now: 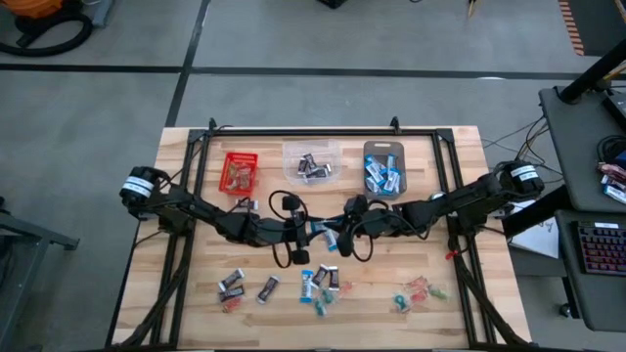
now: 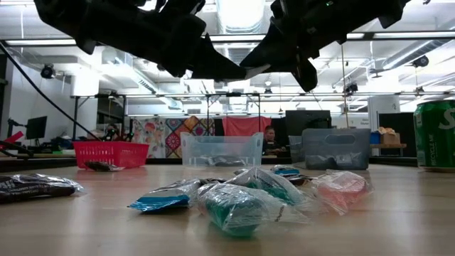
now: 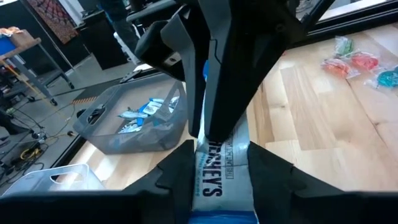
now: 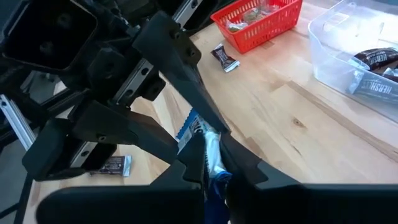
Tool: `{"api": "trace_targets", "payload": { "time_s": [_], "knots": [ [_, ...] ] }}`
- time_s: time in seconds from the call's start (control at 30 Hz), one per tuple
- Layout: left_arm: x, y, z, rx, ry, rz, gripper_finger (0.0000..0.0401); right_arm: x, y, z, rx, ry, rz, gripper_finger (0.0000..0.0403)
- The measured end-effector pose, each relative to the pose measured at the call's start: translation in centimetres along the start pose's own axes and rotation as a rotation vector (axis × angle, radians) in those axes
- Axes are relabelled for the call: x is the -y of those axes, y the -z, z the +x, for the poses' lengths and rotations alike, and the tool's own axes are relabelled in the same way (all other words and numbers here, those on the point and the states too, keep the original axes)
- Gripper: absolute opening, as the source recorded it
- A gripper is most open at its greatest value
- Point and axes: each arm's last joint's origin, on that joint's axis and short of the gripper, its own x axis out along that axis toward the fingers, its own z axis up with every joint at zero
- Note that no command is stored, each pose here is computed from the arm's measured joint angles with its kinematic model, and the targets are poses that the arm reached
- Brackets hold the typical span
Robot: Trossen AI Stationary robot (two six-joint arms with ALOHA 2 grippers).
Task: Sort candy
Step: Put the white chocolate bar into the black bin
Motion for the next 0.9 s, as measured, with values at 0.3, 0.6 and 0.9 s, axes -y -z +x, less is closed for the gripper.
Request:
{"api": "trace_targets", "payload": {
  "time_s": [0.3,0.6,0.9],
  "knots": [
    [-0.1,0.5,-0.4,-0.080,0.010,0.022,0.0201,0.8,-0.3,-0.7,-0.037,0.068,-0.025,0.0019],
    [-1.0,0.4,-1.8,-0.198,0.019,-0.037,0.0226,5.4,-2.4,-4.6,0.007,0.557,-0.031,0.0018],
    [-2.0,0.2,-3.5,-0.299,0.018,-0.090,0.0219,11.6,-3.3,-6.2,-0.046,0.956,0.038,0.0020]
  ]
}}
